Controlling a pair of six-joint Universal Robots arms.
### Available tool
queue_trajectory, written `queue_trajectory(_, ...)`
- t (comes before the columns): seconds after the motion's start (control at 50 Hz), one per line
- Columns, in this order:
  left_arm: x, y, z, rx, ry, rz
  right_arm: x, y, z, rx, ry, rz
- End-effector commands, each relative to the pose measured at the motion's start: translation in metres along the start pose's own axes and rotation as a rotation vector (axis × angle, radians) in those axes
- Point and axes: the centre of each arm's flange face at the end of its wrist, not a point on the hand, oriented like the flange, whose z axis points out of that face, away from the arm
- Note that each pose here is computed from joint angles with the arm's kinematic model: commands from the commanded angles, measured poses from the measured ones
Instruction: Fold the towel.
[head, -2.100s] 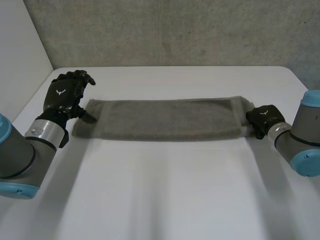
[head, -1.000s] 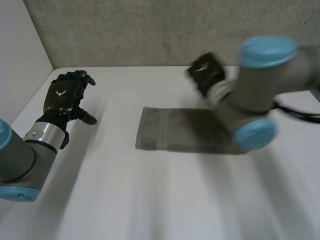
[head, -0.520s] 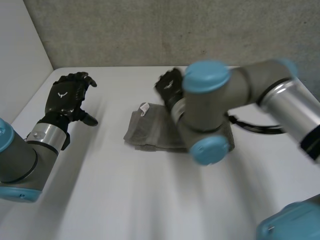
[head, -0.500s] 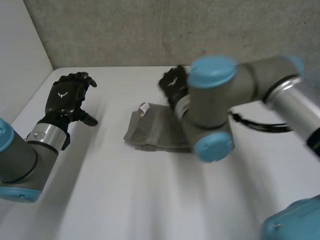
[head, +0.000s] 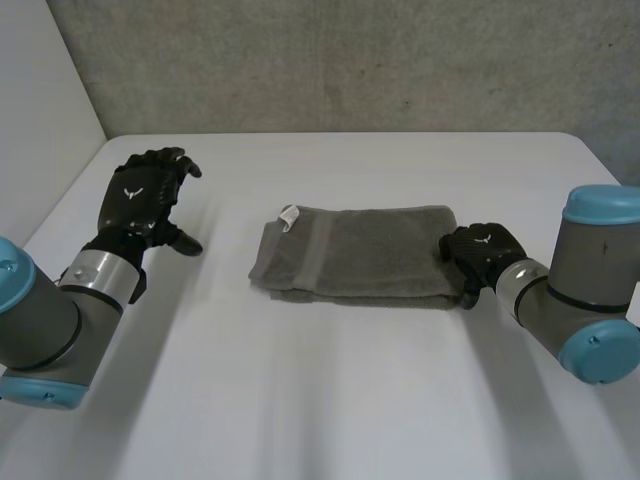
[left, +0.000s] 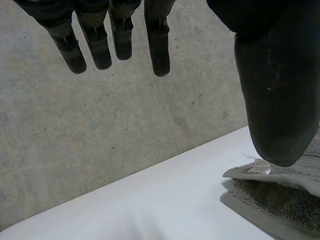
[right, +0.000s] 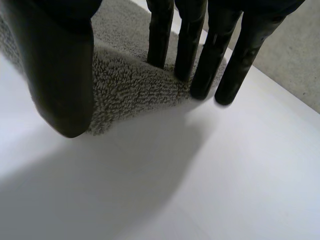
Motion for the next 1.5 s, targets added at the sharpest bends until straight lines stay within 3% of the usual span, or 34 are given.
queue_trajectory(0.02,0.005,0.0,-0.001,0.005,0.012,0.001,0.005,-0.005,0.003,0.025,0.02,0.009)
queue_trajectory(0.22,0.005,0.0,-0.002,0.005,0.012,0.001,0.009,-0.06,-0.006,0.179,0.04,-0.031)
queue_trajectory(0.26,0.005,-0.001,-0.002,0.008,0.012,0.001,-0.02,-0.09,-0.012,0.252,-0.026,-0.065)
queue_trajectory(0.42,0.005,-0.004,-0.002,0.016,0.01,0.002,-0.11,-0.134,-0.017,0.355,-0.21,-0.132)
queue_trajectory(0.56,0.005,-0.004,-0.001,0.026,0.01,0.004,-0.169,-0.131,0.003,0.379,-0.258,-0.156)
queue_trajectory(0.7,0.004,-0.004,-0.002,0.026,0.009,0.004,-0.208,-0.084,0.029,0.248,-0.293,-0.192)
queue_trajectory(0.82,0.004,-0.005,-0.001,0.032,0.009,0.001,-0.199,-0.094,0.026,0.247,-0.256,-0.179)
queue_trajectory(0.94,0.003,-0.017,0.01,0.078,0.015,0.001,-0.16,-0.129,0.012,0.262,-0.186,-0.142)
queue_trajectory(1.04,0.01,-0.037,0.024,0.149,0.044,0.004,-0.111,-0.144,-0.006,0.201,-0.126,0.033)
queue_trajectory(1.18,0.031,-0.053,0.042,0.202,0.12,-0.058,-0.079,-0.134,-0.011,0.153,-0.074,0.139)
queue_trajectory(1.28,0.061,-0.023,0.052,0.082,0.19,-0.129,-0.069,-0.113,-0.005,0.112,-0.055,0.201)
queue_trajectory(1.5,0.073,0.066,0.049,-0.163,0.2,-0.157,-0.088,-0.071,0.022,0.105,-0.138,0.401)
